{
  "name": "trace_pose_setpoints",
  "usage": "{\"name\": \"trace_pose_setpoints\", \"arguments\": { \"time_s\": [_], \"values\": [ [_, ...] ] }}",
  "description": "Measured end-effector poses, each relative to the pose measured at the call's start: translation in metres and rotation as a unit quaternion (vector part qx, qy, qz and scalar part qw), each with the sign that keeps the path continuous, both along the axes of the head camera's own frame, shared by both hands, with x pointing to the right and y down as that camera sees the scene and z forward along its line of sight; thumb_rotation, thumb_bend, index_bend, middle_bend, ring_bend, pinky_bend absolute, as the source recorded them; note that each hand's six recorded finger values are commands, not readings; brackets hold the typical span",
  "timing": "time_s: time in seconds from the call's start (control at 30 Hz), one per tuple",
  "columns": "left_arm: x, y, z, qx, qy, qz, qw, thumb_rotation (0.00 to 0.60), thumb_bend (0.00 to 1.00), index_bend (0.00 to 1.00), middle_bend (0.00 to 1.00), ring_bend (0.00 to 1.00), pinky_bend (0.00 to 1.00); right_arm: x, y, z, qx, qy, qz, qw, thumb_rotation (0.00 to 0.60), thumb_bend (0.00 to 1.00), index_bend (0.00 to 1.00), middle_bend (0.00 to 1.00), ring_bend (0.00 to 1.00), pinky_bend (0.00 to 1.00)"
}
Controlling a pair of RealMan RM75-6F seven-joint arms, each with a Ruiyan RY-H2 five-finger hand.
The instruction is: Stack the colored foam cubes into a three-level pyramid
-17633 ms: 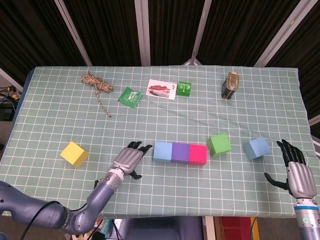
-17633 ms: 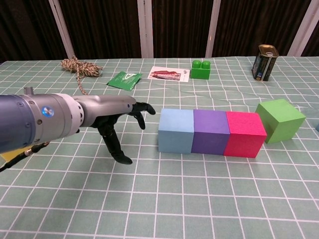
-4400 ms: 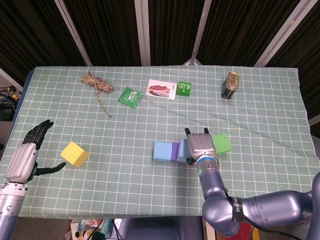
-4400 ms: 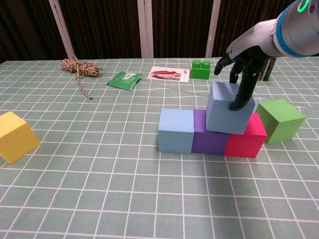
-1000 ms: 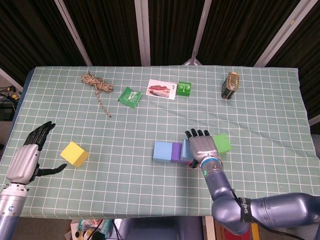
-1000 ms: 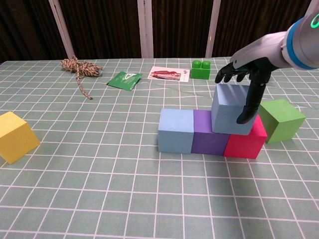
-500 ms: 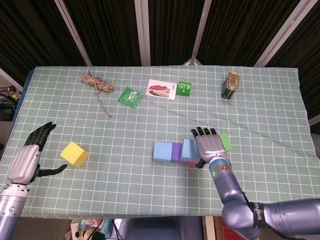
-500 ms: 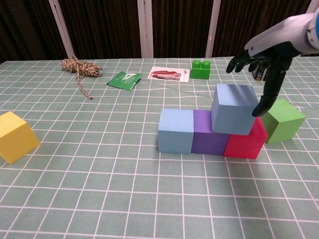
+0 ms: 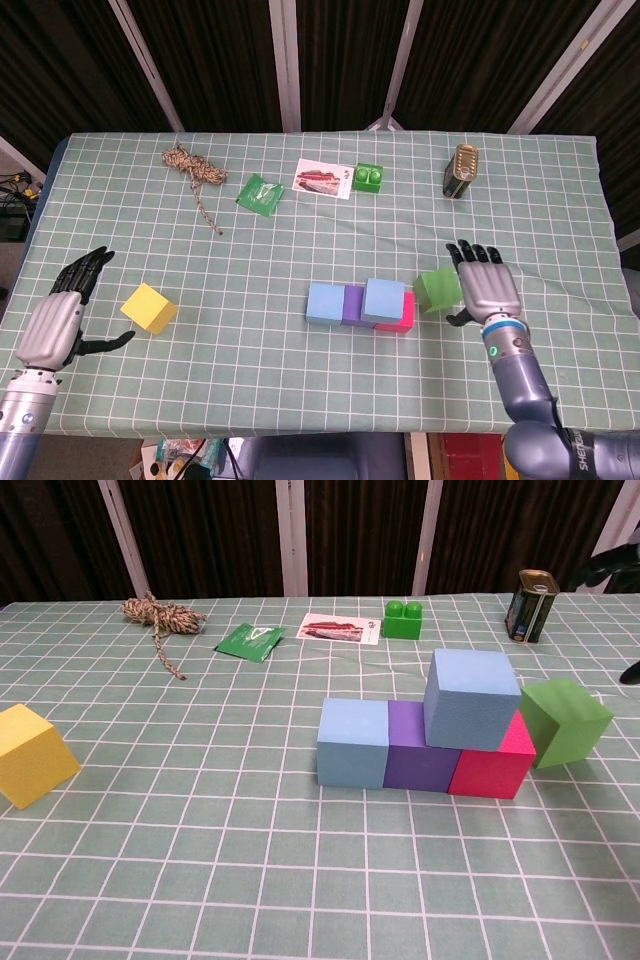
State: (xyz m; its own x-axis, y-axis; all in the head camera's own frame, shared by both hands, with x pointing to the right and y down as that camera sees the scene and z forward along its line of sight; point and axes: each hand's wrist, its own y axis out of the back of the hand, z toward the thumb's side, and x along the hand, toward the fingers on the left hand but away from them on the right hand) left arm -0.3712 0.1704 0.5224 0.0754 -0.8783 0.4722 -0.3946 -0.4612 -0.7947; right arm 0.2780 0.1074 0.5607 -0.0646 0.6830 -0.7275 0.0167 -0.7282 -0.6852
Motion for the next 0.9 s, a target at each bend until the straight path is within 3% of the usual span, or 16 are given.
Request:
{"name": "trace_pose_setpoints", "arguments": {
  "time_s": [0.27, 0.43, 0.53, 0.7, 0.9],
  "values": [
    [0.0, -0.002, 0.007, -0.009, -0.03, 0.014, 0.9994, 0.6, 0.09, 0.0, 0.0, 0.0, 0.0, 0.052, 0.023, -0.006, 0.061, -0.021, 0.036, 0.9973, 0.6, 0.17, 0.0, 0.0, 0.0, 0.0],
    [0.008, -0.013, 0.012, -0.017, -0.054, 0.056, 0.9969, 0.6, 0.09, 0.0, 0.0, 0.0, 0.0, 0.072, 0.039, -0.004, 0.071, -0.029, 0.062, 0.9951, 0.6, 0.17, 0.0, 0.0, 0.0, 0.0],
    [0.012, -0.023, 0.015, -0.017, -0.081, 0.097, 0.9918, 0.6, 0.09, 0.0, 0.0, 0.0, 0.0, 0.073, 0.042, 0.0, 0.07, -0.037, 0.071, 0.9943, 0.6, 0.17, 0.0, 0.0, 0.0, 0.0],
    [0.02, -0.037, 0.025, -0.023, -0.132, 0.173, 0.9758, 0.6, 0.04, 0.0, 0.0, 0.0, 0.0, 0.072, 0.041, 0.003, 0.07, -0.053, 0.077, 0.9932, 0.6, 0.17, 0.0, 0.0, 0.0, 0.0],
    [0.027, -0.045, 0.041, -0.039, -0.165, 0.23, 0.9582, 0.6, 0.02, 0.0, 0.0, 0.0, 0.0, 0.072, 0.041, 0.007, 0.066, -0.064, 0.083, 0.9924, 0.6, 0.17, 0.0, 0.0, 0.0, 0.0]
  ]
}}
